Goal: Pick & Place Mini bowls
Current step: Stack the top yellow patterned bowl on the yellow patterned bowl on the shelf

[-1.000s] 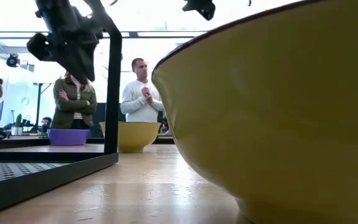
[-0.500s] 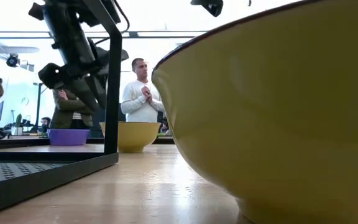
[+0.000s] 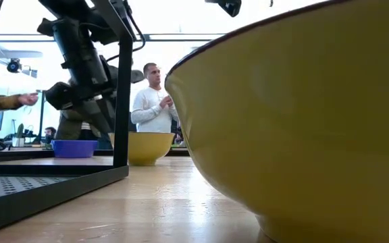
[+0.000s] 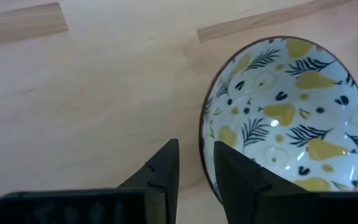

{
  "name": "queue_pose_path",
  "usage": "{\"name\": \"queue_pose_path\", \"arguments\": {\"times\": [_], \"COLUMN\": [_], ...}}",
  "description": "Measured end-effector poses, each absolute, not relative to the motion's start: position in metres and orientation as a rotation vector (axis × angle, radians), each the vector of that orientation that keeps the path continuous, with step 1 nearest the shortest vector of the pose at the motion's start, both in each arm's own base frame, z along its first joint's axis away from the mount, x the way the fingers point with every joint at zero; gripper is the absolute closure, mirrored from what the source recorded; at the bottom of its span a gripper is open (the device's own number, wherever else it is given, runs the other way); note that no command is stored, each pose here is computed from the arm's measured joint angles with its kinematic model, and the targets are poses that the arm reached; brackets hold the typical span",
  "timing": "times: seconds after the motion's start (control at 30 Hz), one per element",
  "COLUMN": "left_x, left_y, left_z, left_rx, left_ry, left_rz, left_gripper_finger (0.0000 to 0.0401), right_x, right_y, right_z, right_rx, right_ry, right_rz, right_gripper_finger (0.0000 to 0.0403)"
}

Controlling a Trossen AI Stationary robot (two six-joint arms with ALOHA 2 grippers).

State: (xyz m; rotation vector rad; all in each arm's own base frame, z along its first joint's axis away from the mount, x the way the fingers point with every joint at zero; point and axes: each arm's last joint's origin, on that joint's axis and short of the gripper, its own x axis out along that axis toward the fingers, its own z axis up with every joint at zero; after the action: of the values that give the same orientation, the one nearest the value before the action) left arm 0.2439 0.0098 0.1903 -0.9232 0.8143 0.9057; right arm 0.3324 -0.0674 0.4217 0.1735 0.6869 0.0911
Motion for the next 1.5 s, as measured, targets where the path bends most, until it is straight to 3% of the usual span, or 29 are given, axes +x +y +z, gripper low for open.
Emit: {"name": "queue_pose_path", "arguments": {"times": [0.63, 0.87, 1.0, 1.5], "left_x": [0.265, 0.267, 0.266, 0.228], "left_y": [0.010, 0.012, 0.012, 0.010], "left_z": [0.162, 0.163, 0.163, 0.213], "left_rx": [-0.927, -0.941, -0.958, -0.957], "left_ry": [0.839, 0.821, 0.823, 0.801], "left_rz": [0.907, 0.906, 0.910, 0.818], "left_gripper_finger": [0.0311, 0.0387, 0.0392, 0.0396], "right_x": [0.333, 0.333, 0.333, 0.333], "right_y": [-0.067, -0.068, -0.068, -0.068], "right_z": [0.422, 0.422, 0.422, 0.422], "right_rx": [0.171, 0.171, 0.170, 0.160], "right_ry": [0.679, 0.679, 0.679, 0.678], "right_rz": [0.091, 0.091, 0.091, 0.094], "right_gripper_finger": [0.0312, 0.0321, 0.0327, 0.0326]}}
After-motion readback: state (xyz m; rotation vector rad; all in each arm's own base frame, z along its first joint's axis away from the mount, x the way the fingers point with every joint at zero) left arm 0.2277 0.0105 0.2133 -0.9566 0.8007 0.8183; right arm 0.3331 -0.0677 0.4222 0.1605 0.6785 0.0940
